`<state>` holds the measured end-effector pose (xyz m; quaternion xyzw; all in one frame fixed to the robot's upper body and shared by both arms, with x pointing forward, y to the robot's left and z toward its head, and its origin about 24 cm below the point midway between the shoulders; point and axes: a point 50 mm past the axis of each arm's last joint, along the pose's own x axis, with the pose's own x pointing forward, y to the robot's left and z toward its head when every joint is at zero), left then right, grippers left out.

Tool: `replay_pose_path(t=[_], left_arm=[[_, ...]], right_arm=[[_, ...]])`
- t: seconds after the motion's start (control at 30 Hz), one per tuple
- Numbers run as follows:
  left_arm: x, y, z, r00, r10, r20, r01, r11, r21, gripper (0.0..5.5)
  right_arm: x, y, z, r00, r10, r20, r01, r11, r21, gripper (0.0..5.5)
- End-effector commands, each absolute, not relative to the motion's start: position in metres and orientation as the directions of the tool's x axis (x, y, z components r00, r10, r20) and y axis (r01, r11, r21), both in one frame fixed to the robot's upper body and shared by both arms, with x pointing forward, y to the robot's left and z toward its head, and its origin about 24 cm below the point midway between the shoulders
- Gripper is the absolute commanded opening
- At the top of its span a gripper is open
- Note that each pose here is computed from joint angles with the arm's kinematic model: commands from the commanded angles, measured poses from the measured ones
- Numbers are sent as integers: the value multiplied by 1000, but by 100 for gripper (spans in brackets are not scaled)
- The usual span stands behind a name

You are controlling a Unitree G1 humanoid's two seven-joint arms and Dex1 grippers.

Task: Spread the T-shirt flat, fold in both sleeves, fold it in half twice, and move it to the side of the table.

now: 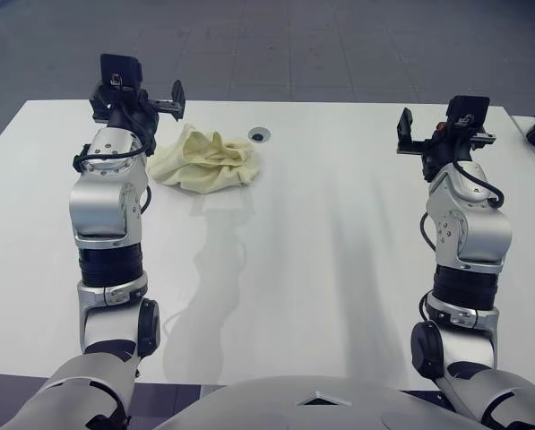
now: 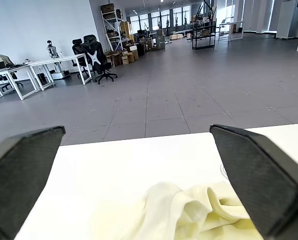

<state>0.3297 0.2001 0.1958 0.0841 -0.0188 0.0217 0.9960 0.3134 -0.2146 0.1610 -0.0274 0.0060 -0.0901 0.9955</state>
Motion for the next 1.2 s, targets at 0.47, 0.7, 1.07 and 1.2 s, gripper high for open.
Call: replay_pose_path(t=[0.47,0.7,1.07,1.2], left_arm=[[335,198,199,999,16,34,-22,981,195,540],[335,199,199,999,31,42,-39,981,190,540],[333,203,200,997,57,56,-66,981,182,540],[331,203,199,997,52,51,-61,981,183,540]], right_arm=[[309,-215,159,982,-190,-13,189,981,-48,539],[313,-214,158,984,-177,-16,176,982,-62,539],[323,-208,162,992,-128,-7,127,988,-92,539],[322,-207,162,992,-127,-6,126,987,-95,539]])
